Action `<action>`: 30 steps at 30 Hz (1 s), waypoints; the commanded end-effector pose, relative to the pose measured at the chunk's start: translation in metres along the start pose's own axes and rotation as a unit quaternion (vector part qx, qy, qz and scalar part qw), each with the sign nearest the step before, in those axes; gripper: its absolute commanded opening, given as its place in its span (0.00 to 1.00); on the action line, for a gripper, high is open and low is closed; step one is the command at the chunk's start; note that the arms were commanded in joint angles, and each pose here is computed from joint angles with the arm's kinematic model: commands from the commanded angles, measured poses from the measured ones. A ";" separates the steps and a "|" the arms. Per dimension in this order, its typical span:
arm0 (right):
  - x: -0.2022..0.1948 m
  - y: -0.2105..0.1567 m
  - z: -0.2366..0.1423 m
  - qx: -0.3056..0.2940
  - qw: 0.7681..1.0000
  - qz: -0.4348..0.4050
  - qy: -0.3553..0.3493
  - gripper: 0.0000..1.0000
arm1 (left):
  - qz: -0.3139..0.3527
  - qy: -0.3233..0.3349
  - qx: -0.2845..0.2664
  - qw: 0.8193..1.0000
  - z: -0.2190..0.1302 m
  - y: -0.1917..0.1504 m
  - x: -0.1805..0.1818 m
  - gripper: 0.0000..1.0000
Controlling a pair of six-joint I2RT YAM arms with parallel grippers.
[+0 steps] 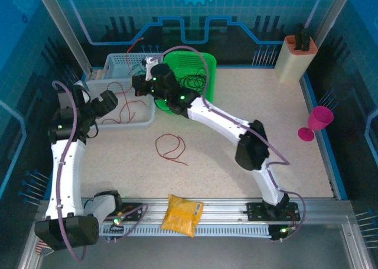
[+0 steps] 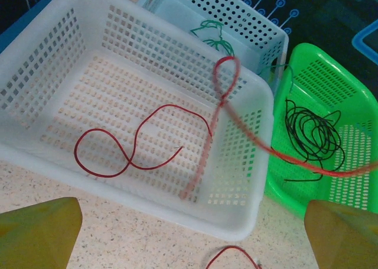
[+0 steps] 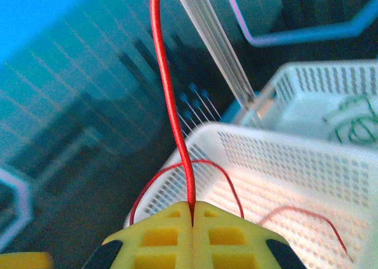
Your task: Untangle the cables
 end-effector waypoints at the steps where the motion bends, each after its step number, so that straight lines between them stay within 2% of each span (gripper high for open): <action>1: -0.028 -0.014 0.027 0.016 0.999 0.016 -0.048 0.12 | -0.001 0.023 -0.013 1.000 -0.007 0.012 0.004 0.98; 2: -0.037 -0.019 0.036 0.031 0.998 0.019 -0.056 0.25 | -0.001 0.023 -0.011 1.000 -0.005 0.012 0.005 0.98; 4: -0.045 -0.020 0.045 0.064 0.996 0.018 -0.054 0.68 | 0.004 0.012 0.001 1.000 -0.001 0.010 0.004 0.98; 5: -0.044 -0.016 0.044 0.080 0.995 0.016 -0.052 0.97 | 0.010 -0.008 0.007 1.000 0.000 0.009 0.000 0.97; 9: -0.021 0.003 0.009 0.090 0.995 -0.028 -0.017 1.00 | 0.059 -0.088 0.029 0.994 0.003 -0.007 -0.027 0.95; 12: -0.018 0.009 -0.038 0.094 0.995 -0.020 0.013 1.00 | 0.091 -0.102 0.062 0.989 0.004 -0.028 -0.046 0.94; 15: -0.025 0.016 -0.096 0.085 0.996 -0.021 0.016 1.00 | 0.082 -0.121 0.104 0.984 0.005 -0.057 -0.060 0.88; 19: -0.061 0.011 -0.165 0.095 0.995 -0.001 -0.031 1.00 | 0.102 -0.135 0.181 0.969 0.009 -0.110 -0.086 0.83; 23: -0.097 0.008 -0.226 0.085 0.992 0.014 -0.094 1.00 | 0.126 -0.115 0.252 0.953 0.019 -0.159 -0.106 0.80; 26: -0.121 0.002 -0.254 0.089 0.988 0.027 -0.125 1.00 | 0.143 -0.110 0.277 0.944 0.031 -0.182 -0.116 0.74; 30: -0.141 -0.003 -0.278 0.093 0.983 0.045 -0.151 1.00 | 0.153 -0.069 0.314 0.934 0.054 -0.200 -0.119 0.75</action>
Point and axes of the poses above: each hand's point on the last joint's axis, 136 mm out from that joint toward the fingers, its own z axis out along the fingers, its own x axis along the line the jaws close on, y = z × x, the point moved 8 cm from there along -z, back along the fingers, and after that the axes turned 11 degrees about z, right-handed, at the moved point
